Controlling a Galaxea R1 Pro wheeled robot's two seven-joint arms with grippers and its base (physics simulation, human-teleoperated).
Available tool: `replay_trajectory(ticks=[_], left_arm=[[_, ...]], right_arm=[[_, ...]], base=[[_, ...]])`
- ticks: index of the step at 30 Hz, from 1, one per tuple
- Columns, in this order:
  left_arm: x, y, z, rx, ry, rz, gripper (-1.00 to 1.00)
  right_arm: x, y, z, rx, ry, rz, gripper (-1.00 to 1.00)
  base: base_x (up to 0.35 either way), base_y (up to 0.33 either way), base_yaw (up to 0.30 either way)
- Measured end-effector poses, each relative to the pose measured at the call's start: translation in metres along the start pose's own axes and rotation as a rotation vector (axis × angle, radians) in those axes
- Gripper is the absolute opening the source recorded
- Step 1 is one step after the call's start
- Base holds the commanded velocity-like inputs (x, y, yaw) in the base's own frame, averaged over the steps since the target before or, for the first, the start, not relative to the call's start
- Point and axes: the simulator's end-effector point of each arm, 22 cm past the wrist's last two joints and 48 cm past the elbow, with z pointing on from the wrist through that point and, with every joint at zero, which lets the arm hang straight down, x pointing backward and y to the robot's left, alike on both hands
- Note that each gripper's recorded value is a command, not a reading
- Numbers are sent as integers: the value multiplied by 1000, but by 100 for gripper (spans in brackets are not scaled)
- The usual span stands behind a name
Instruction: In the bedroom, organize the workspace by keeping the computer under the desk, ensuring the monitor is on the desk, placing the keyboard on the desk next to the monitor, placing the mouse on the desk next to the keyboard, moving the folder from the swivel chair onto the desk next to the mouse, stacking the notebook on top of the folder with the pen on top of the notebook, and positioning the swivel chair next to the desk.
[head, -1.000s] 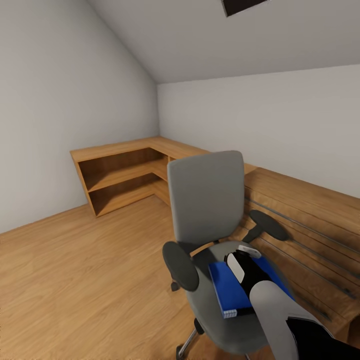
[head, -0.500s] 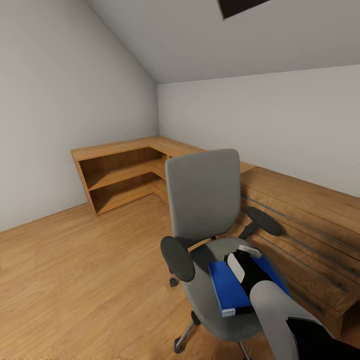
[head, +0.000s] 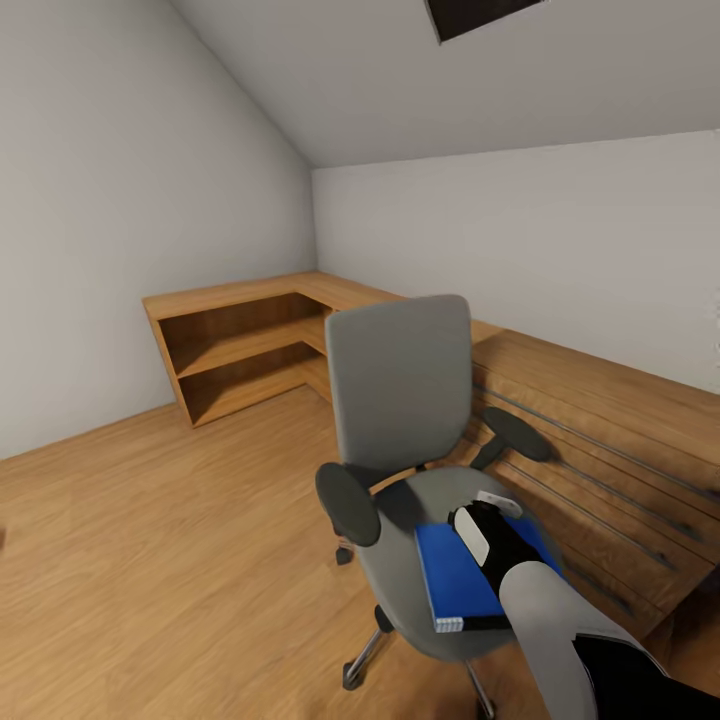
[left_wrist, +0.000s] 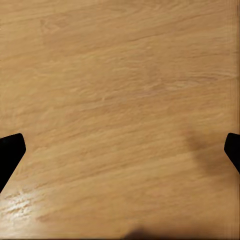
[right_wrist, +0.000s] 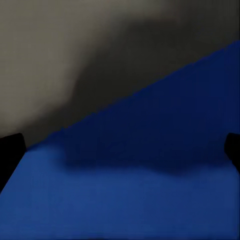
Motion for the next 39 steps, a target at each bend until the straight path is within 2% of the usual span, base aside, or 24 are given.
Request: replay_trajectory(ticks=[18,29,39], left_arm=[[-1,0,0,-2,-5,0,100],[-1,0,0,-1,-3,0,100],[-7,0,-5,-2,-2,0,100]], right_arm=[[0,0,-1,1,0,2,100],[3,-1,1,6,5,-15,100],[2,-1,-4,4,17,-3,100]], base=[[-24,-6,0],[-60,0,0],[-2,0,0]])
